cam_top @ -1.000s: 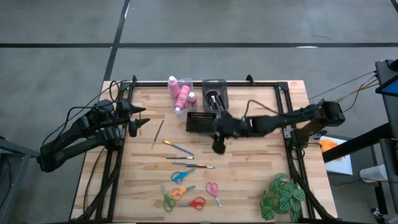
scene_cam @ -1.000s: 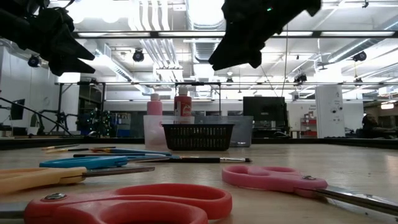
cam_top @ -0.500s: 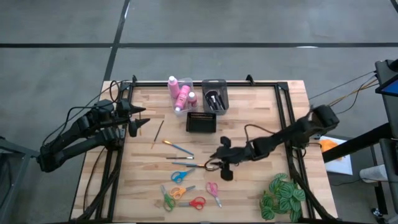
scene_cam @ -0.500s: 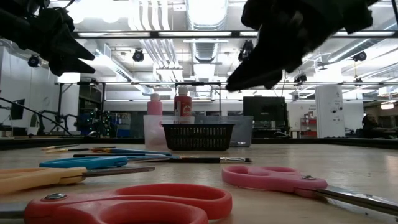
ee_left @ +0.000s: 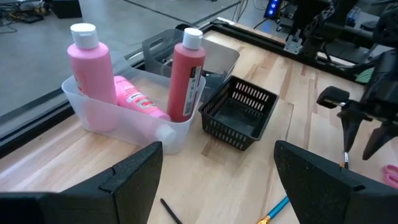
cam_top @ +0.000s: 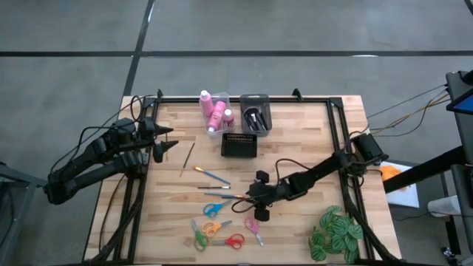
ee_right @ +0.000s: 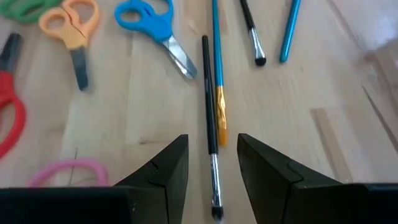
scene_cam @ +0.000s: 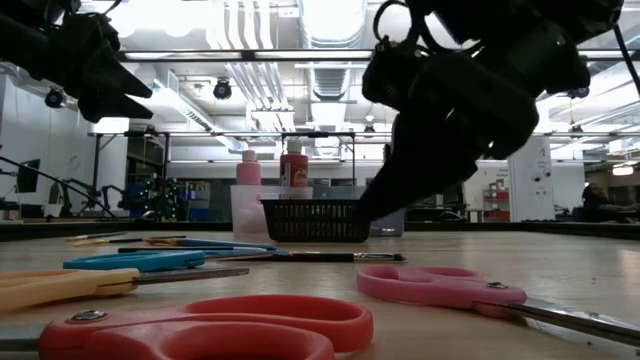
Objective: Pick & Place Paint Supplies
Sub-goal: Put the black paint brush into the gray bin
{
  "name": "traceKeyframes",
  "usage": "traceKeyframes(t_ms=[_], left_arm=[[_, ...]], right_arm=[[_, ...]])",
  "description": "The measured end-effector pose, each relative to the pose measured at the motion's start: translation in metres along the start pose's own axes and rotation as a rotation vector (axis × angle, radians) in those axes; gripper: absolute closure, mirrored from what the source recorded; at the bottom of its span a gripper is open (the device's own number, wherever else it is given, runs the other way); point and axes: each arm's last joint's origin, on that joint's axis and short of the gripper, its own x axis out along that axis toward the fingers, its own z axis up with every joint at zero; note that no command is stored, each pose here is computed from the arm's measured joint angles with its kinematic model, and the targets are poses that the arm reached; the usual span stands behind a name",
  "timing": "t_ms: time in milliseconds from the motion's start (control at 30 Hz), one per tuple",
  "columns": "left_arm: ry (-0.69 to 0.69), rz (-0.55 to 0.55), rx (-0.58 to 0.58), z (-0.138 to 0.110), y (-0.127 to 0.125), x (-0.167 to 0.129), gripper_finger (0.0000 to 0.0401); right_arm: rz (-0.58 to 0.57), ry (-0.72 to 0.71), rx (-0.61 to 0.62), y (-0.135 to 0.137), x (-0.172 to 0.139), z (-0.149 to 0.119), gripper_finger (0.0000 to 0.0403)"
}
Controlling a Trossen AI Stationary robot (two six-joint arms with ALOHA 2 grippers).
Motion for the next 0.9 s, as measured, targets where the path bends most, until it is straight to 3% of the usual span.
traceKeyframes(t_ms=[900], left_arm=[[0.001,0.000,-0.003,0.000,0.000,0.000,0.0090]], right_arm=[[-0.048,0.086,-0.031,-0.004,0.015,-0.019,0.0267]])
